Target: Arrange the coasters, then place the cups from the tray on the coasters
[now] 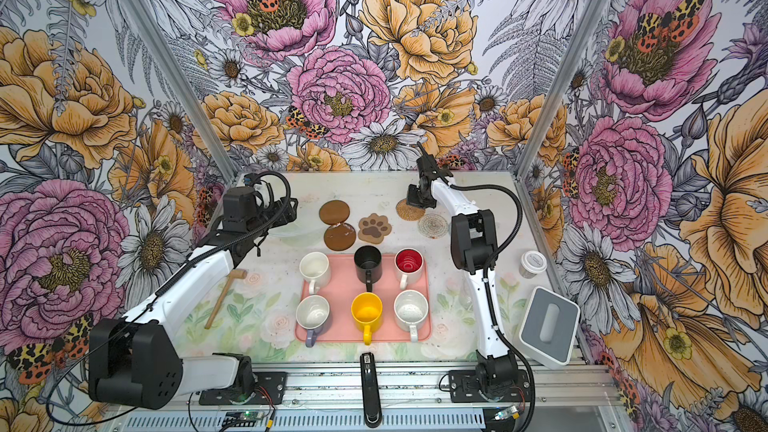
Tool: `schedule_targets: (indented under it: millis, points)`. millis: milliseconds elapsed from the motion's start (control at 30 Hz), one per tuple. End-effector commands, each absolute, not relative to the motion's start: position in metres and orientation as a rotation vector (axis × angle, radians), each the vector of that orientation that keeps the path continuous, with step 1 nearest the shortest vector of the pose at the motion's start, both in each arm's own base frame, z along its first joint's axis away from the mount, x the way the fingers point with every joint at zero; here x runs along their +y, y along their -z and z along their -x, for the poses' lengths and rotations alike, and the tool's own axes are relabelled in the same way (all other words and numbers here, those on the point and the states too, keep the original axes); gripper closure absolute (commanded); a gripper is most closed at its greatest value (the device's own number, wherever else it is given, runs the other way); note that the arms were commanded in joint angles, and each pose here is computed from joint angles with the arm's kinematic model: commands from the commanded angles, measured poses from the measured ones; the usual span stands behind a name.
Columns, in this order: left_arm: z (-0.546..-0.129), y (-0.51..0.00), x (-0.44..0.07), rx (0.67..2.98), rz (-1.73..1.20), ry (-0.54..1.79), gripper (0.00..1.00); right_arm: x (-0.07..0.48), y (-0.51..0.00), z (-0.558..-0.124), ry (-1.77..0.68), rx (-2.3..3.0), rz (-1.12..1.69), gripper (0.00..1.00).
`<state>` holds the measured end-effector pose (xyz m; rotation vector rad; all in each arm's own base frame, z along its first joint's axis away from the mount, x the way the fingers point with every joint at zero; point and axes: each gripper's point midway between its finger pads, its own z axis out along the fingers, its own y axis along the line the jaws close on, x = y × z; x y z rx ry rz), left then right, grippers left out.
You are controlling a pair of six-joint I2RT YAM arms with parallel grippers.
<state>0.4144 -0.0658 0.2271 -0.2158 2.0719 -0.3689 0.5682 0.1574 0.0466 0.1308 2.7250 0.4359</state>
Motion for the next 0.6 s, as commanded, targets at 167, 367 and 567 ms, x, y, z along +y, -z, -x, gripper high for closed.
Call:
schedule_targets:
  millis: [167,367,567]
  points:
    - [-0.415,-0.244,-0.069,2.038,0.198,0.366,0.19,0.177,-0.027,-0.555,-0.467,2.779,-0.106,1.0]
    - [-0.415,-0.244,-0.069,2.039,0.195,0.365,0.19,0.175,-0.02,-0.543,-0.45,2.813,-0.107,1.0]
    - [-0.415,-0.243,-0.07,2.041,0.193,0.368,0.19,0.175,-0.014,-0.529,-0.438,2.85,-0.1,1.0]
